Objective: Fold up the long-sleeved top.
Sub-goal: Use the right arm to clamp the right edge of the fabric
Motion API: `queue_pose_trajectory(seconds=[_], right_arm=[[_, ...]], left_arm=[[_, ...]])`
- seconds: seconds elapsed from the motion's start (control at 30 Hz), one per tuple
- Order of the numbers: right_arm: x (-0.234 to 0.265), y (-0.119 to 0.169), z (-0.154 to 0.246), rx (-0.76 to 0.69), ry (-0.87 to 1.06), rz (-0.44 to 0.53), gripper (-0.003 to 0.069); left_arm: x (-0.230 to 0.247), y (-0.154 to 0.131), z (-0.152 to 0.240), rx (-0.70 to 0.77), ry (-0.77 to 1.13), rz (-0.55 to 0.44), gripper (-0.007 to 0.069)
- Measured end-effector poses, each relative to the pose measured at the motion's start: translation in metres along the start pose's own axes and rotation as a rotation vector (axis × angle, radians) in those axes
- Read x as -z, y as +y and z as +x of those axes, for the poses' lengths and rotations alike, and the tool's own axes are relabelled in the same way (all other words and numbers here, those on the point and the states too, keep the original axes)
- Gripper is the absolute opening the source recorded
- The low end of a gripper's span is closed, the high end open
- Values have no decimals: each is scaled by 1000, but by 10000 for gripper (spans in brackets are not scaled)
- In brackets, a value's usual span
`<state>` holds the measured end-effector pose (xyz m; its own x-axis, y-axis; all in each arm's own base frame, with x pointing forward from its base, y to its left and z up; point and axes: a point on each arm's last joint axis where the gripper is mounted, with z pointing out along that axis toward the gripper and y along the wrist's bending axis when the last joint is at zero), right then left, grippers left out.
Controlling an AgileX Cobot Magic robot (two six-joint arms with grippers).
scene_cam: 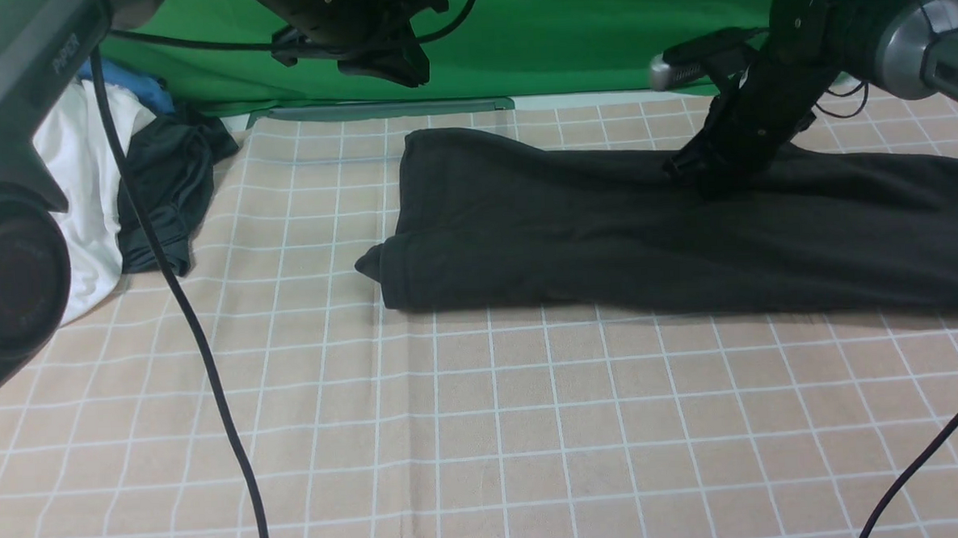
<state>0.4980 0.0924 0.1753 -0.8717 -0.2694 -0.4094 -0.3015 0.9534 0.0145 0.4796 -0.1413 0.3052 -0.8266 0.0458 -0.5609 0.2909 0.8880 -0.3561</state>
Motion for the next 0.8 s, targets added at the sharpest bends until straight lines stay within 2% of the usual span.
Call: queue_pose_trajectory(seconds=[0.17, 0.27, 0.5, 0.6, 0.63, 0.7, 0.77, 0.8], right_arm=[[2, -4, -24, -7, -274, 45, 27], [5, -5, -31, -8, -352, 58, 27], [27, -16, -25, -20, -211, 42, 25], [62, -42, -21, -58, -166, 55, 25], [71, -48, -20, -71, -161, 59, 25], [108, -78, -12, -125, -147, 65, 25], [119, -88, -6, -146, -126, 51, 25], [132, -103, 3, -176, -101, 39, 25]], left_arm=[[0, 1, -2, -3, -25, -7, 14], [0, 2, -3, -11, -31, -20, 14], [0, 5, 1, -14, 14, -54, 14], [2, 7, 11, -7, 125, -67, 14], [2, 7, 12, -6, 138, -71, 14], [2, 10, 14, 7, 158, -105, 14], [2, 11, 15, 28, 160, -119, 14], [0, 14, 17, 51, 168, -131, 14]])
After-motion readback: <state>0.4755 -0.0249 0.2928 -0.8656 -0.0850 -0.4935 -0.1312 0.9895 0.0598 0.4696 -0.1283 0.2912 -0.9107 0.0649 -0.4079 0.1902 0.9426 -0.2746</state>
